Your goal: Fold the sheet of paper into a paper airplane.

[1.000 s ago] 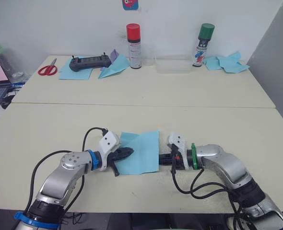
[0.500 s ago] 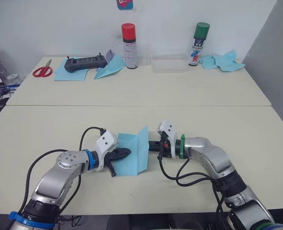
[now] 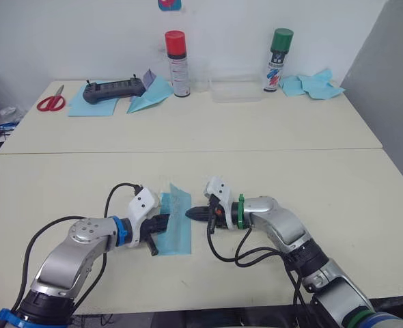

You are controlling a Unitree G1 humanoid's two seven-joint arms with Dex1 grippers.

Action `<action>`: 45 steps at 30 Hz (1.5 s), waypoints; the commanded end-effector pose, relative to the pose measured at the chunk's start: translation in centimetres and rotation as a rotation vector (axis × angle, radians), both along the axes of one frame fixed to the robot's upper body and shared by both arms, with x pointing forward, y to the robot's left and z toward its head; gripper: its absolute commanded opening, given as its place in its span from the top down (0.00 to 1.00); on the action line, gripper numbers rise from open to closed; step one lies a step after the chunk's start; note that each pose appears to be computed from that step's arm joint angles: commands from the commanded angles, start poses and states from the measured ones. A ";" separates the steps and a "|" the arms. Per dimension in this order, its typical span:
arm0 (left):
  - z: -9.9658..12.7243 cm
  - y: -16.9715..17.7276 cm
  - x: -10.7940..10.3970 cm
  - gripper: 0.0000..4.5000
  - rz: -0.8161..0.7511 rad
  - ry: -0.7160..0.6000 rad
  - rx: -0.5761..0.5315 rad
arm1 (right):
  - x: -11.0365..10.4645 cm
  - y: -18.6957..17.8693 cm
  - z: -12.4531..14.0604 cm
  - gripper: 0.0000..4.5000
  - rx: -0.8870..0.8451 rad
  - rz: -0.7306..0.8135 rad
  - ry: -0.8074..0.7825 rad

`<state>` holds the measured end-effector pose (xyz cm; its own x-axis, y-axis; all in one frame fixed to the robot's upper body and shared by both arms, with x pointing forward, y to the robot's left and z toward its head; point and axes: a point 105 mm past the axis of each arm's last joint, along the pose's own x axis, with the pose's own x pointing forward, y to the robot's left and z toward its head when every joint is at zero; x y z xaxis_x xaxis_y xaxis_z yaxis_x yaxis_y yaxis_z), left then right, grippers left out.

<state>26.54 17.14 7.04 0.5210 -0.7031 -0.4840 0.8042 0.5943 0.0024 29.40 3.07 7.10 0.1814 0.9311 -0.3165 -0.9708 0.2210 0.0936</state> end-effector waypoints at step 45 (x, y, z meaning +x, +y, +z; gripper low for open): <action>-1.9 2.1 -1.0 1.00 -0.159 0.026 0.147 | 6.1 -0.8 -1.0 0.99 -0.069 -0.238 -0.113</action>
<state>26.41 18.82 7.20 0.4385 -0.7202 -0.5376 0.8837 0.4544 0.1121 33.74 4.28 7.00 0.3300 0.8940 -0.3030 -0.9394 0.3425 -0.0124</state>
